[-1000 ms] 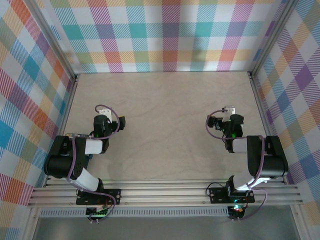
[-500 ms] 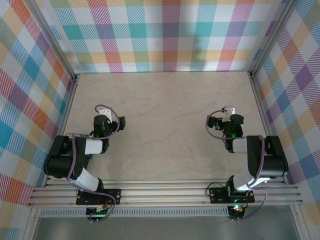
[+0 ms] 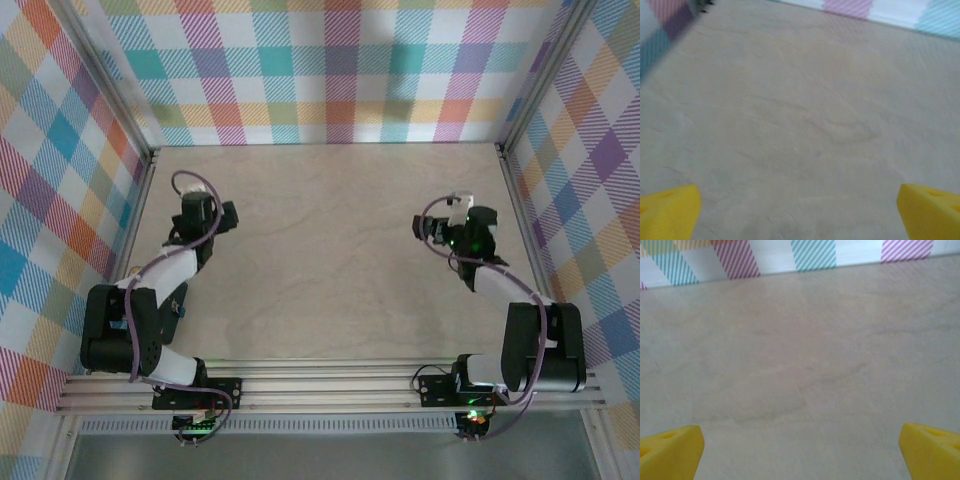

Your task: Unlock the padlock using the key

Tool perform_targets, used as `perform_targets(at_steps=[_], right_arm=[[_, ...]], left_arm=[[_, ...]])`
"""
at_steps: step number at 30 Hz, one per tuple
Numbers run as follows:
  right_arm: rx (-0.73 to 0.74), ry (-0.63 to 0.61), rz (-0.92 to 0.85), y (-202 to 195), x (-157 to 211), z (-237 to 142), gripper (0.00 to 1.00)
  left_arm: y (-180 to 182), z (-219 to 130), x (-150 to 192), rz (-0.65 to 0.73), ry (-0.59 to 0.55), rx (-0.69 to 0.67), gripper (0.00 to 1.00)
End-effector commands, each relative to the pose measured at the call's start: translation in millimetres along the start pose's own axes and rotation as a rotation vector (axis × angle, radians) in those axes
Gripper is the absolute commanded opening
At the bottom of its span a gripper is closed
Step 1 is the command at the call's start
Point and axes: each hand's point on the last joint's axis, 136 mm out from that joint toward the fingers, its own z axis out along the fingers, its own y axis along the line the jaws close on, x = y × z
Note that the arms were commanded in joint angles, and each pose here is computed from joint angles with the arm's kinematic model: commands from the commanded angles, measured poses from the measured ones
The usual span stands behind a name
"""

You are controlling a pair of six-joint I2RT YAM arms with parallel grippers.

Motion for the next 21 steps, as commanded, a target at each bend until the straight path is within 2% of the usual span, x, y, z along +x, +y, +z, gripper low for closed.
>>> perform_targets(at_steps=[1, 2, 4, 10, 13, 17, 21], right_arm=[[0.013, 0.170, 0.164, 6.0, -0.4, -7.2, 1.00], [0.016, 0.207, 0.187, 7.0, -4.3, -6.6, 1.00], [-0.047, 0.277, 0.208, 18.8, -11.9, -3.3, 1.00], [-0.337, 0.335, 0.288, 62.2, -25.7, 18.0, 1.00], [-0.373, 0.368, 0.294, 71.4, -23.7, 25.3, 0.96], [-0.357, 0.422, 0.217, 84.1, -13.2, 28.3, 0.93], [-0.383, 0.480, 0.175, 107.5, -1.9, 29.4, 0.90]], left_arm=[[60.7, -29.1, 15.9, -0.079, 0.178, -0.338, 1.00], [75.3, -39.0, 14.8, -0.105, 0.201, -0.426, 1.00], [92.4, -51.1, 13.5, -0.171, 0.247, -0.500, 1.00], [116.5, -62.0, 32.8, -0.360, 0.374, -0.507, 1.00], [132.3, -69.5, 45.0, -0.458, 0.405, -0.530, 1.00], [146.8, -76.9, 71.0, -0.631, 0.453, -0.496, 1.00], [157.1, -81.4, 90.8, -0.710, 0.472, -0.445, 0.98]])
